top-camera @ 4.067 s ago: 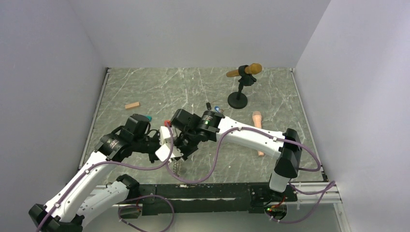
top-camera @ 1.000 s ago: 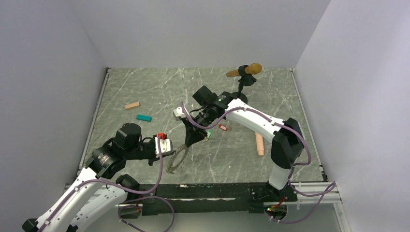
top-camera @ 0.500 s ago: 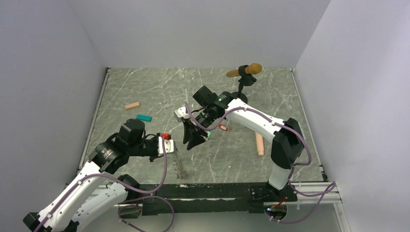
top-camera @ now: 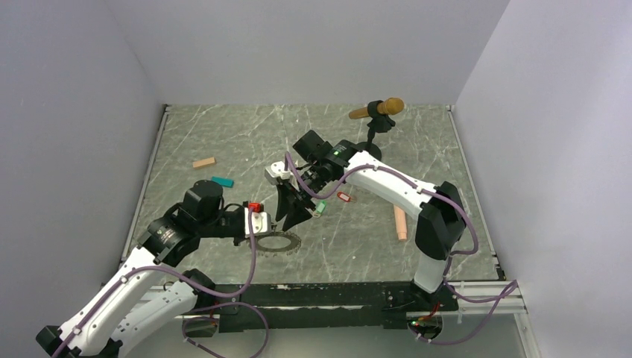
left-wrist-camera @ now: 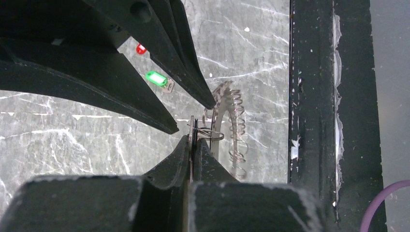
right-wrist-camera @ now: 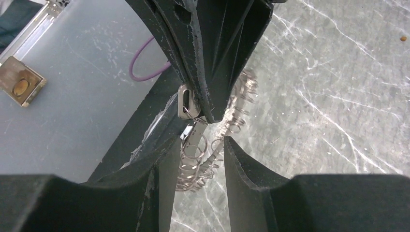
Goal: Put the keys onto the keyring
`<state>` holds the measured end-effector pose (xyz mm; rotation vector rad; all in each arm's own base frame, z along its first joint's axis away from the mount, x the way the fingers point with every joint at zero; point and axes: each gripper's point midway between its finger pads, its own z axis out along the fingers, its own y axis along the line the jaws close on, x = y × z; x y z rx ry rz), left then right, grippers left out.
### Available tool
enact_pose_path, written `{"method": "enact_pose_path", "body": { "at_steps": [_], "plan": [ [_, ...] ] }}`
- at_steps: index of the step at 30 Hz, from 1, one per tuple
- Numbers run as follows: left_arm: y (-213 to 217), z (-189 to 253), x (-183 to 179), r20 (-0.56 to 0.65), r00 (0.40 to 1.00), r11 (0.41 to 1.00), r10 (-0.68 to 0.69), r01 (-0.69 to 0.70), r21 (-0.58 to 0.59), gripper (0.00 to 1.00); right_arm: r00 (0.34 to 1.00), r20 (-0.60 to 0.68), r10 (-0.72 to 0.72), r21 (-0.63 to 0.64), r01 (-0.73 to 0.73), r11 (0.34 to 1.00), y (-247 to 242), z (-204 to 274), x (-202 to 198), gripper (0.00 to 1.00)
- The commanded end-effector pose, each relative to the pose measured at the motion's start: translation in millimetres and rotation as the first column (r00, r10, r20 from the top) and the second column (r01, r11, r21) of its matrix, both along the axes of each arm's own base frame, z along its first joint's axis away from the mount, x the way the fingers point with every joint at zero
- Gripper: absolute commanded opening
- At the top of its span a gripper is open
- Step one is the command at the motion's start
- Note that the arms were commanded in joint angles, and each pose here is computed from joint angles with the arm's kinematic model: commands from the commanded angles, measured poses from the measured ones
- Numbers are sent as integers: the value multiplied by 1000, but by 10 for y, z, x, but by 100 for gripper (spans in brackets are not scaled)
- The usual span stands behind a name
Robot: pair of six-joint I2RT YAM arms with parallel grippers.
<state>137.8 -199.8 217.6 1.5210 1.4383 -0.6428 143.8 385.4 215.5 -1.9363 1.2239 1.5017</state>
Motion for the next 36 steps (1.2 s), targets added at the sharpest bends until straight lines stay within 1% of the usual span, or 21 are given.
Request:
{"method": "enact_pose_path", "body": {
  "at_steps": [1, 11, 15, 25, 36],
  "plan": [
    [-114, 288, -24, 63, 997, 994, -43, 49, -97, 0, 999, -13, 34, 70, -33, 997, 85, 138, -33, 42],
    [-115, 279, -37, 56, 998, 993, -37, 43, -111, 0, 996, -38, 84, 93, -80, 992, 94, 171, -134, 40],
    [-106, 251, -20, 55, 998, 994, -29, 35, -100, 0, 996, -38, 82, 87, -78, 993, 74, 157, -145, 38],
    [-47, 165, 59, 75, 997, 998, 7, -3, -61, 0, 998, -14, 56, 68, -55, 996, -8, 156, -169, 39],
    [-73, 193, 45, 65, 998, 998, -6, 10, -67, 0, 999, -30, 43, 73, -41, 996, 51, 174, -115, 39]
  ]
}}
